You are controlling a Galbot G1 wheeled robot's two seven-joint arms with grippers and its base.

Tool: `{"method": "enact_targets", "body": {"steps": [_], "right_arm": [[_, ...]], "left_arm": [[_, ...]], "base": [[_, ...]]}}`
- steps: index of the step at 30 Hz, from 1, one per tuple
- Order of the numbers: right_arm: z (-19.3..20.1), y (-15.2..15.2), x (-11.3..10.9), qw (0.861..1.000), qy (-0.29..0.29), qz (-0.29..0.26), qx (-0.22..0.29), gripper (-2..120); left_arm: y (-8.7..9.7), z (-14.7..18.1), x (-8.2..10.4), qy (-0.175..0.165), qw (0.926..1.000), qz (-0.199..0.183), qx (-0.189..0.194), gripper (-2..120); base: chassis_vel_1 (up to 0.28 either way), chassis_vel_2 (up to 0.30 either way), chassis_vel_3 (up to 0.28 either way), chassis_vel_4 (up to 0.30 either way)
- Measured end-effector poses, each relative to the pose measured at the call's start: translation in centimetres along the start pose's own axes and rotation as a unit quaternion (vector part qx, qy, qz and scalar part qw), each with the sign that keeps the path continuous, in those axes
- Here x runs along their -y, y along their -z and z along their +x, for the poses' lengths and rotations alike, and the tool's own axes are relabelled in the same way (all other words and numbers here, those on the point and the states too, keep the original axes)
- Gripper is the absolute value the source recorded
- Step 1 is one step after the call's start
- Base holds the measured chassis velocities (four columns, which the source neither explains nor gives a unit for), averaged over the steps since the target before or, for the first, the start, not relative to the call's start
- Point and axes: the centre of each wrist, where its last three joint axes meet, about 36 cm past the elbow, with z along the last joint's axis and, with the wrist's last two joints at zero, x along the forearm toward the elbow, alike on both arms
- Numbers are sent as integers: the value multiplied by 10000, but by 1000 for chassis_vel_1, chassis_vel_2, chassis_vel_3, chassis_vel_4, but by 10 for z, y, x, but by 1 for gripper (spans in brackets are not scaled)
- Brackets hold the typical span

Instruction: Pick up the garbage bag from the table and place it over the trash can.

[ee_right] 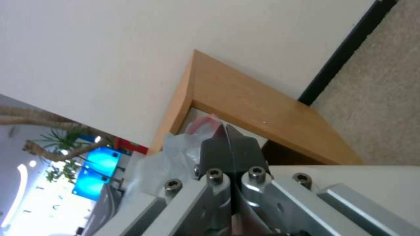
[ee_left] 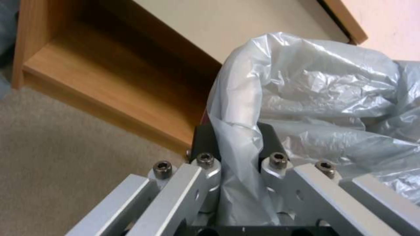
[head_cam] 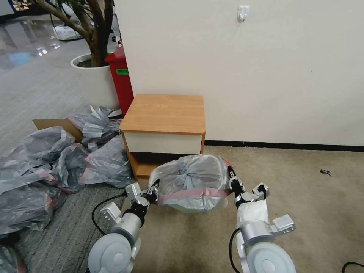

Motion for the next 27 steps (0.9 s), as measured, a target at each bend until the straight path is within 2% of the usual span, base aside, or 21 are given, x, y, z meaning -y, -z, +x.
{"method": "enact_targets", "body": {"steps": [5, 8, 9, 11, 16, 27], "right_arm": [[-2, -4, 12, 9996, 108, 243, -79, 0], [-9, -11, 31, 9970, 278, 720, -100, 0], [-9, -11, 31, 9970, 278, 720, -100, 0], [-17, -16, 46, 9938, 327, 1060, -94, 0], [-28, -26, 67, 9877, 360, 1516, -116, 0], [-43, -39, 92, 9692, 537, 2399, 111, 0]], "left_arm": [[5, 1, 1, -43, 10000, 50, 33, 6], [8, 3, 2, -63, 9999, 74, 45, 6], [8, 3, 2, -63, 9999, 74, 45, 6], [7, 4, 2, -68, 9999, 94, 35, 6], [8, 8, 5, -100, 9999, 131, 32, 6], [14, 14, 6, -148, 9996, 247, 81, 6]], "base": [[0, 0, 0, 0], [0, 0, 0, 0], [0, 0, 0, 0], [0, 0, 0, 0], [0, 0, 0, 0], [0, 0, 0, 0]]}}
